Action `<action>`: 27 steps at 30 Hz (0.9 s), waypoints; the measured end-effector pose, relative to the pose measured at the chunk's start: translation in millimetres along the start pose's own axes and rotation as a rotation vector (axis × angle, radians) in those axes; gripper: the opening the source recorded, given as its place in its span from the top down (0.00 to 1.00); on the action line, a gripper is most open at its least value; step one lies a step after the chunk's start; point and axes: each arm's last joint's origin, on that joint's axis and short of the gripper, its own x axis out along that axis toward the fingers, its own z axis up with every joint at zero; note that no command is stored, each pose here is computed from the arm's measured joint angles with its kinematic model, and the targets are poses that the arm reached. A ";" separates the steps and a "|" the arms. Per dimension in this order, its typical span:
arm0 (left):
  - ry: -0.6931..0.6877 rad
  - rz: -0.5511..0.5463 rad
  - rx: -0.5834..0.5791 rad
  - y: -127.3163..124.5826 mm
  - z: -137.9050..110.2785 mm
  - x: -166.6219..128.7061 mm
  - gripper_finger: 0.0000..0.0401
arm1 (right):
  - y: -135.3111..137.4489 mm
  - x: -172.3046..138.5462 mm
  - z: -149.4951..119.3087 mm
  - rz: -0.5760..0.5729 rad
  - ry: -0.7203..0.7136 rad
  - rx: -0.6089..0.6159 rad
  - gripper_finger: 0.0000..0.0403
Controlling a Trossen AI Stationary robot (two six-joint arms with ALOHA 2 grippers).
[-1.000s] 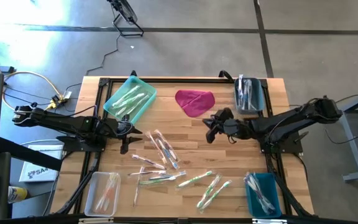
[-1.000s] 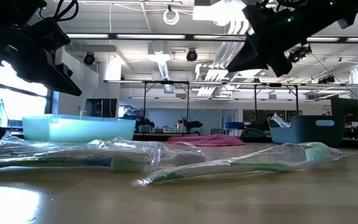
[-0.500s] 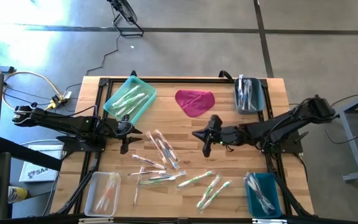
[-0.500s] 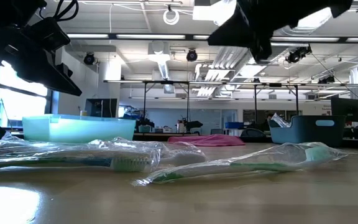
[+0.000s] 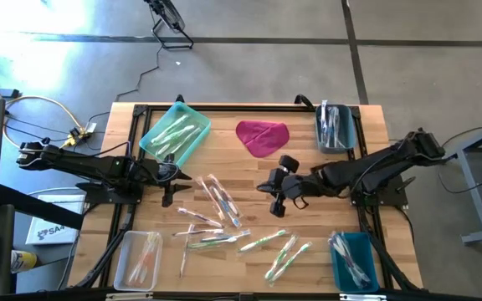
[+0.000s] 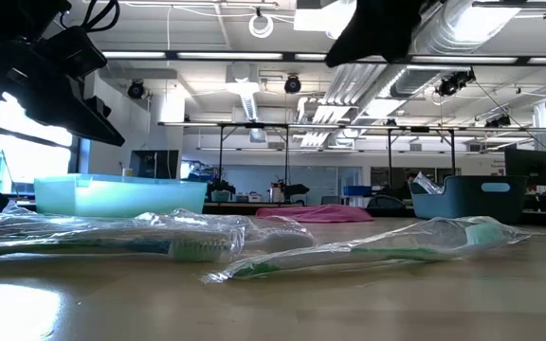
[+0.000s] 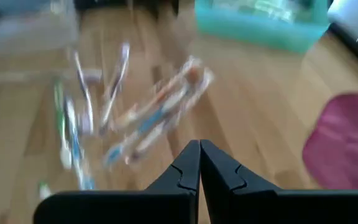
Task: Pick & Place Toothbrushes
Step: Put the green toothbrush to the green bin
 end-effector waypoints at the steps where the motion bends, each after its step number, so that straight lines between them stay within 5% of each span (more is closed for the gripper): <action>1: 0.000 0.000 0.003 0.0 0.0 0.0 0.66 | 1.5 2.6 -1.5 0.024 0.019 -0.001 0.99; 27: -0.009 0.001 0.014 0.0 0.9 0.0 0.66 | 19.4 43.5 -35.4 0.181 0.277 -0.039 0.99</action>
